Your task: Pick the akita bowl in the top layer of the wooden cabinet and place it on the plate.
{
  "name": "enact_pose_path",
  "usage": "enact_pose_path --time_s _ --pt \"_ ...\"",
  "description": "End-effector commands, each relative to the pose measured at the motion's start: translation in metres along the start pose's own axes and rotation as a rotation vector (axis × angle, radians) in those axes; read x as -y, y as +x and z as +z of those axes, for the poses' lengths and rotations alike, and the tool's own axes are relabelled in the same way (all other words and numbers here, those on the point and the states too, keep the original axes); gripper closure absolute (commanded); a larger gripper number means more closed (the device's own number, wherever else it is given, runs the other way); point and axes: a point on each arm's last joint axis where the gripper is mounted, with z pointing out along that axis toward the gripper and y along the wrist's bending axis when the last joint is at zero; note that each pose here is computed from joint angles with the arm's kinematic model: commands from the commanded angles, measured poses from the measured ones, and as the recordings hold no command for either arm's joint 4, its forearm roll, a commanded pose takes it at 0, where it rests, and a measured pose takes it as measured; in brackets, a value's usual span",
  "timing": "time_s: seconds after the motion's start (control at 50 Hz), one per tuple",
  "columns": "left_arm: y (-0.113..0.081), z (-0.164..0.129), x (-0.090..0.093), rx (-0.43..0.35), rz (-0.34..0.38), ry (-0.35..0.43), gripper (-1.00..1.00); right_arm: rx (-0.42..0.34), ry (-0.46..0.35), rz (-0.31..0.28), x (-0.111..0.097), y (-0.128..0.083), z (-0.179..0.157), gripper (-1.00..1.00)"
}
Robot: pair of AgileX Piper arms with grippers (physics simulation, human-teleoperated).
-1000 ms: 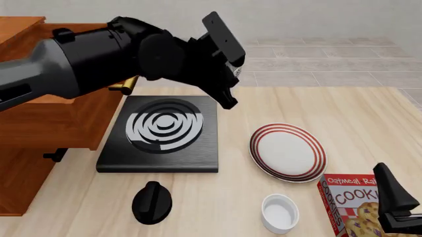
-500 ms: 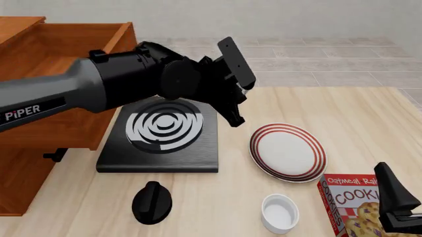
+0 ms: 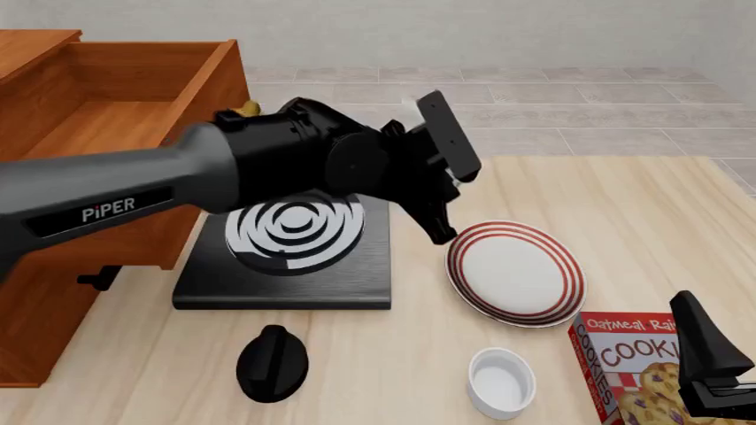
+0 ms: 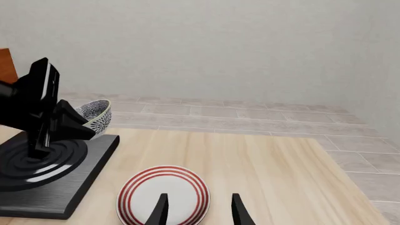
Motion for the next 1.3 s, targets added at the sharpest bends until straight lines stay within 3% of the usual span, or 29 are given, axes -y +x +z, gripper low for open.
enact_pose_path --time_s 0.02,1.3 --pt "-0.002 0.009 0.002 0.005 0.012 -0.001 1.0 0.001 0.001 0.004 0.0 0.0 0.0 -1.0" --pt "0.0 0.092 0.019 -0.022 0.024 0.041 1.0 0.011 0.007 0.023 0.0 -0.002 0.0 -1.0"
